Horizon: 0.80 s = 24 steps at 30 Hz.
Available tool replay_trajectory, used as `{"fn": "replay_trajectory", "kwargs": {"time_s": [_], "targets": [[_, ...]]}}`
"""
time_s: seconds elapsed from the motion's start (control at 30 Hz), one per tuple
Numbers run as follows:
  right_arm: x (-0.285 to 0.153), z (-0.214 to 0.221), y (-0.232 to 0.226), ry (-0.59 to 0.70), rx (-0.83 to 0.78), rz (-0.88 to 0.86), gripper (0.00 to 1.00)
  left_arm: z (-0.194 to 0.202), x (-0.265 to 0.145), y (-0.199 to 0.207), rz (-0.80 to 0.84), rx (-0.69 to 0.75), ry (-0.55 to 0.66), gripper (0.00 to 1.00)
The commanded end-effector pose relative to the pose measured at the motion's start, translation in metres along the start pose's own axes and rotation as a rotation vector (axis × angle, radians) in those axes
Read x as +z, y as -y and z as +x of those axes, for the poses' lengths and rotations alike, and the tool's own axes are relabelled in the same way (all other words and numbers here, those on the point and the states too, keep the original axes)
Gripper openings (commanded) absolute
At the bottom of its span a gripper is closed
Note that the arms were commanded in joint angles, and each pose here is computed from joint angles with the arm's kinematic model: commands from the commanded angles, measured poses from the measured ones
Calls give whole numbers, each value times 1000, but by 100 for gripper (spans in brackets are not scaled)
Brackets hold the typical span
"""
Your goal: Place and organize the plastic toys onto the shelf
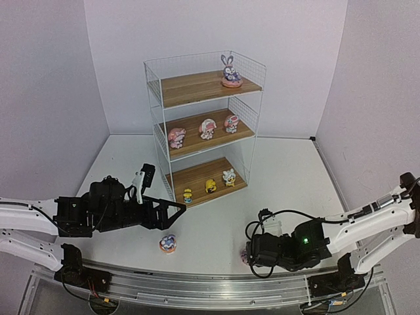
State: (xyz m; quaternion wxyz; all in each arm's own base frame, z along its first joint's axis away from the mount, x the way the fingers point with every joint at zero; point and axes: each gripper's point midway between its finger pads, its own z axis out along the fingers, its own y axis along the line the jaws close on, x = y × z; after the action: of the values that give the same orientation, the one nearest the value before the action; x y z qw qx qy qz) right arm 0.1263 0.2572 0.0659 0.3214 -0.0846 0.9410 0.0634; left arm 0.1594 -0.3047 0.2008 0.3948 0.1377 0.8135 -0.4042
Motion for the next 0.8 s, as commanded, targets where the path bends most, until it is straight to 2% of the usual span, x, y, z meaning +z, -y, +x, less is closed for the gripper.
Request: {"fn": "replay_trajectory", "kwargs": {"time_s": [0.0,0.2,0.43,0.6,0.7,0.77], "targets": [[10,2,-10,33,96,-54,75,-6,2,7,38,-26,27,100],[19,24,-19,-35,95,-91,63,-5,5,8,37,-24,22,100],[22,21,-30,7,46,-64,45,-2,9,7,29,-31,12,100],[21,16,-20,51,80,-29,27,0,9,5,27,-40,8,100],[20,13,-19,62,78,-29,7,1,7,4,28,-50,9,100],[17,10,-22,67,65,-39,0,1,6,4,34,-54,13,100]]}}
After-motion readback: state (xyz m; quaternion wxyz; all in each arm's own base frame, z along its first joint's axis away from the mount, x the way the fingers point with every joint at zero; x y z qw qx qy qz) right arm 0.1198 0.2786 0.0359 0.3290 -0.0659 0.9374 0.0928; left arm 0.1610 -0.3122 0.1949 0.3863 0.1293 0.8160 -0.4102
